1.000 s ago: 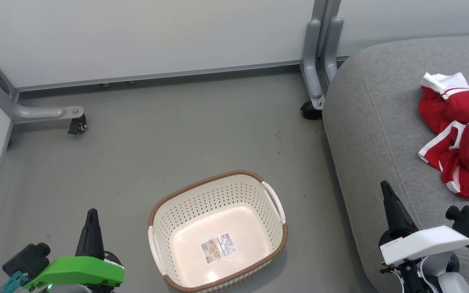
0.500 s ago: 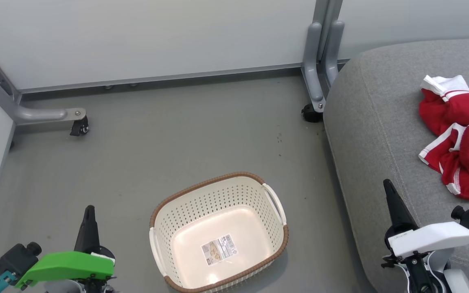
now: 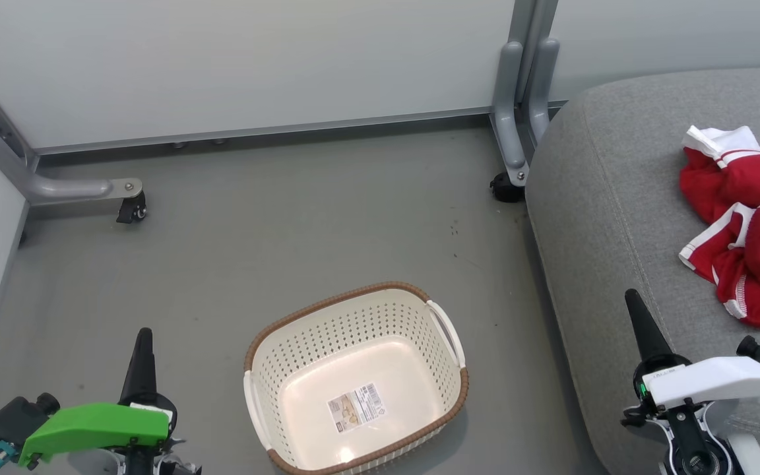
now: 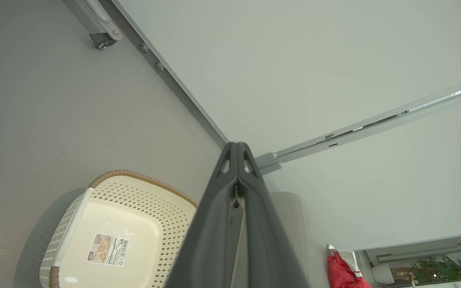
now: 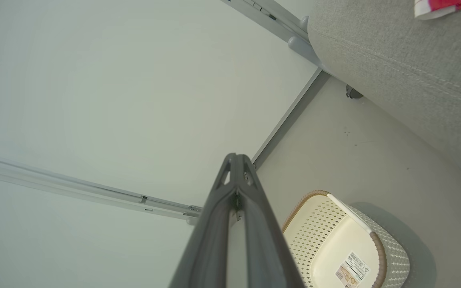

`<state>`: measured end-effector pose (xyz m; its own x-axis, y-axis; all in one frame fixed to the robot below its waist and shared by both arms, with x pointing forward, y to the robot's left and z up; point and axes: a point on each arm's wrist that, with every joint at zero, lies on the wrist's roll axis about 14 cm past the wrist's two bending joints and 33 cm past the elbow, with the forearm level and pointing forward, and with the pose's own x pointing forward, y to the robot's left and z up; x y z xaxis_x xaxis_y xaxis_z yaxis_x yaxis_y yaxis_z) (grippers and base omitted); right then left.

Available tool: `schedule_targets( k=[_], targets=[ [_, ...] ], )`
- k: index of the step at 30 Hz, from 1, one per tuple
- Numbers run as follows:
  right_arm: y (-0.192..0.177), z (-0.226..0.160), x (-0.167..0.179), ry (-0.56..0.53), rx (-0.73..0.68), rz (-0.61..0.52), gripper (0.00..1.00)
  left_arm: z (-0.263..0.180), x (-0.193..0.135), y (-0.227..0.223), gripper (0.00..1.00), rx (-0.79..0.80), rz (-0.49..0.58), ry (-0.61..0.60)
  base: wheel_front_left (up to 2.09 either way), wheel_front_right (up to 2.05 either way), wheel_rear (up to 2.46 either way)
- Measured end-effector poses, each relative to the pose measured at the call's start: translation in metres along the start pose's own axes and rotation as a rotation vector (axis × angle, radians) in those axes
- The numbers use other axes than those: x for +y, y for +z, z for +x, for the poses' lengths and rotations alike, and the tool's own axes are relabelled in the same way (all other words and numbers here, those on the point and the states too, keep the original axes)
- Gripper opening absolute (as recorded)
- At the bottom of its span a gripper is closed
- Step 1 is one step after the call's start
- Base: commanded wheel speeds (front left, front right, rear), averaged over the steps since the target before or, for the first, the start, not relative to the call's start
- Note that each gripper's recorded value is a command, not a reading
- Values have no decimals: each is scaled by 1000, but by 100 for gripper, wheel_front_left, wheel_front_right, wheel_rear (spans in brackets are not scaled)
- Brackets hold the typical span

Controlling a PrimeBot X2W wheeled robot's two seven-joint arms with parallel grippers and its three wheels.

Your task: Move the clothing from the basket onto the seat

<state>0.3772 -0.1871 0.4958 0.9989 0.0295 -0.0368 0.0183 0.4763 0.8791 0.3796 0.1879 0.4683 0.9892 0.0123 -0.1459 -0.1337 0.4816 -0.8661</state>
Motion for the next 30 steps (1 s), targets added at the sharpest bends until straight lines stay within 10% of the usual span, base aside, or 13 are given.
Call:
schedule_targets(
  k=[30],
  targets=[
    [8, 5, -2, -2, -20, 288, 0, 2, -13, 14, 0, -9, -292, -61, 0, 0, 0]
  ],
)
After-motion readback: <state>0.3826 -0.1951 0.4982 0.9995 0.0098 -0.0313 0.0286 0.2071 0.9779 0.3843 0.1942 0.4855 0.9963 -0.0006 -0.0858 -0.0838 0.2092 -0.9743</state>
